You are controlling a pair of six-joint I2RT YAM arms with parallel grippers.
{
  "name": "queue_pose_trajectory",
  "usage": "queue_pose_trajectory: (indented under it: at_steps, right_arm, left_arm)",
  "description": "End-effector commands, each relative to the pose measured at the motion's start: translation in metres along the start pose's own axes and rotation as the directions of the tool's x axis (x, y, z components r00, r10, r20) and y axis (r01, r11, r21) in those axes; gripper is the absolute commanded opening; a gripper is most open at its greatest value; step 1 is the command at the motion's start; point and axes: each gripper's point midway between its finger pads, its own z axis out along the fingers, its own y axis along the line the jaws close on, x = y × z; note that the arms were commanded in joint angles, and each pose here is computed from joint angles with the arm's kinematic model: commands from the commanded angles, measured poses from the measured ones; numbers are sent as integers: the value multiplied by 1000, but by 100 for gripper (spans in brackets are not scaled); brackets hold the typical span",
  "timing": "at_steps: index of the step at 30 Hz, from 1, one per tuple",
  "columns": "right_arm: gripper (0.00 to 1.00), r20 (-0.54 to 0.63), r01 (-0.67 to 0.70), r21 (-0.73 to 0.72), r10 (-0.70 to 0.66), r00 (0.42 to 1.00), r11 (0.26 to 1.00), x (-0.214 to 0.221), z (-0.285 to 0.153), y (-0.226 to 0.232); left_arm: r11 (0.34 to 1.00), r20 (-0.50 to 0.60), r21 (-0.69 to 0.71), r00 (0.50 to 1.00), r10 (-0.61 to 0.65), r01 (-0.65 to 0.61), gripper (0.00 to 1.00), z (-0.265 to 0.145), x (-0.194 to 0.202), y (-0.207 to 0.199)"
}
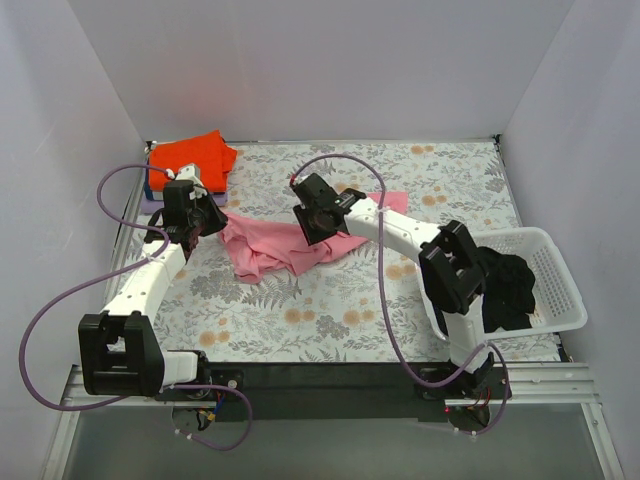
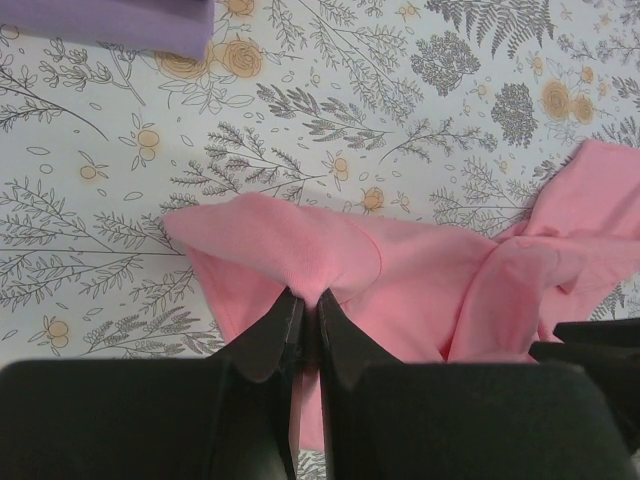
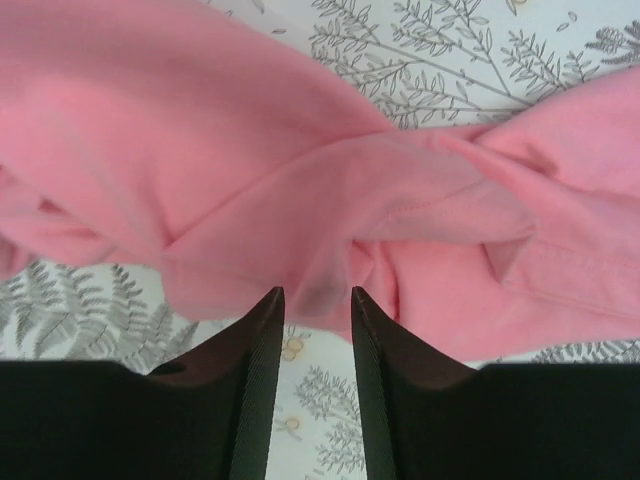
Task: Fold and stack the t-shirts
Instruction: Flatten the tshirt out
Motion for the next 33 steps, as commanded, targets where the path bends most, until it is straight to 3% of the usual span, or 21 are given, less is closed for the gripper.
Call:
queue_pose_trajectory:
  at_steps: [1,5,15,33]
  right_arm:
    - [41,180,-33,-111,53,982,993,-39,-51,9]
    - [43,219,-91,-141,121,968,986,-30,-59,-7]
    - [42,128,-118,-54,124,984,992,6,-26,-31]
    - [42,111,-54,-172,73,991,984,-13,10,0]
  left_arm:
    - [1000,-4,13,1000,2,-2,0,-2,0,-1]
    - [1000,-4,16,1000,1,-1,0,-3,0,-2]
    - [1000,-15,16,1000,-2,2,0,0,3,-1]
    - [1000,-28,6,1000,1,0,0,3,5,1]
